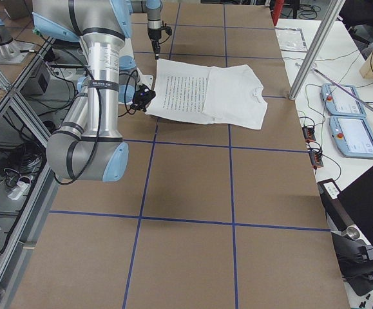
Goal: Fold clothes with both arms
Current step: 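Grasp both hem corners with the left and right grippers, then lift the hem with both grippers and fold it toward the collar, then release the hem with both grippers and raise them above the collar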
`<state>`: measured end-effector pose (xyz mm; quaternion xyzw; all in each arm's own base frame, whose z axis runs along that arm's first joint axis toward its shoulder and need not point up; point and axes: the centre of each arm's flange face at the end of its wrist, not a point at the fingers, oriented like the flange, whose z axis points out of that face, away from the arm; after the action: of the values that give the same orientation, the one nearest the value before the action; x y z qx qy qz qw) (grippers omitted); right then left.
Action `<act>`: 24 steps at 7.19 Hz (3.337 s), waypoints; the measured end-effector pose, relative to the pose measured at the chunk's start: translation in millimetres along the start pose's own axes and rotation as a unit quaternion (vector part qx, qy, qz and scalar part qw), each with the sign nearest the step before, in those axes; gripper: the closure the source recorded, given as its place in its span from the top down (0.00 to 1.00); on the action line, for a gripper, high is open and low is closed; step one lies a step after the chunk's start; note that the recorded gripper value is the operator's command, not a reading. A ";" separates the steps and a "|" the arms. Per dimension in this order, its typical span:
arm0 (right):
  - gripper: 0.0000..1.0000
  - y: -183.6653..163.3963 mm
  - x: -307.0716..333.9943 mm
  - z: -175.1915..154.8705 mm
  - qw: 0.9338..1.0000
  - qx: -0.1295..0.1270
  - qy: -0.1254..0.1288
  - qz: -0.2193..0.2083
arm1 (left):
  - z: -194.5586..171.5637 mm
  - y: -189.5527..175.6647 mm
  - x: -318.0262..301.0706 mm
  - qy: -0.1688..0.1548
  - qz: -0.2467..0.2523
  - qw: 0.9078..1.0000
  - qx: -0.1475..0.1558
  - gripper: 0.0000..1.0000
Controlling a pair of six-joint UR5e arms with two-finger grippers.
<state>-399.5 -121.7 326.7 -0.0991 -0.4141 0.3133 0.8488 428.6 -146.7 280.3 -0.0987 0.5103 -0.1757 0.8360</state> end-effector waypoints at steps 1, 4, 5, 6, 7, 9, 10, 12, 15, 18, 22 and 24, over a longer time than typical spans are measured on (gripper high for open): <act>0.00 0.9 -2.4 -19.2 1.000 -0.001 0.003 0.002 | -26.4 6.7 8.7 0.008 -0.002 1.000 -0.007 0.00; 0.00 -59.7 -50.7 -60.6 0.999 0.022 -0.021 0.034 | -83.6 -31.4 41.4 0.046 0.027 0.998 0.034 0.00; 0.00 -93.2 -88.4 -67.6 0.999 0.025 -0.022 0.027 | -88.3 -66.8 57.2 0.054 0.054 0.995 0.068 0.00; 0.00 -129.1 -137.5 -73.4 0.999 0.036 -0.016 0.012 | -80.1 -109.4 76.6 0.051 0.071 0.991 0.100 0.00; 0.00 -165.0 -184.7 -74.3 0.998 0.055 -0.002 -0.008 | -67.0 -157.2 101.9 0.043 0.083 0.986 0.135 0.00; 0.00 -233.0 -245.5 -54.1 0.994 0.093 0.035 -0.049 | -45.3 -264.3 138.6 0.020 0.101 0.974 0.203 0.00; 0.00 -263.1 -272.4 -40.0 0.991 0.106 0.053 -0.060 | -35.7 -313.9 148.4 0.021 0.103 0.968 0.228 0.00; 0.00 -323.0 -329.4 -8.6 0.988 0.126 0.063 -0.064 | -35.6 -389.2 156.3 0.016 0.108 0.960 0.258 0.00; 0.00 -385.2 -352.8 45.4 0.986 0.136 0.062 -0.069 | 18.3 -460.6 144.7 0.015 0.115 0.956 0.270 0.00; 0.00 -405.2 -352.0 74.0 0.986 0.137 0.062 -0.073 | 46.0 -486.6 134.3 0.016 0.116 0.952 0.284 0.06; 0.00 -431.0 -358.9 91.6 0.984 0.151 0.061 -0.071 | 43.8 -490.4 141.7 0.021 0.117 0.950 0.287 0.06; 0.00 -433.1 -362.1 93.2 0.983 0.157 0.062 -0.072 | 40.6 -496.1 141.4 0.019 0.122 0.949 0.291 0.23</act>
<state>-442.8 -692.2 339.3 0.0462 -0.3122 0.3056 0.8984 427.9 -658.9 354.1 0.2150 0.4613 -0.2153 0.8334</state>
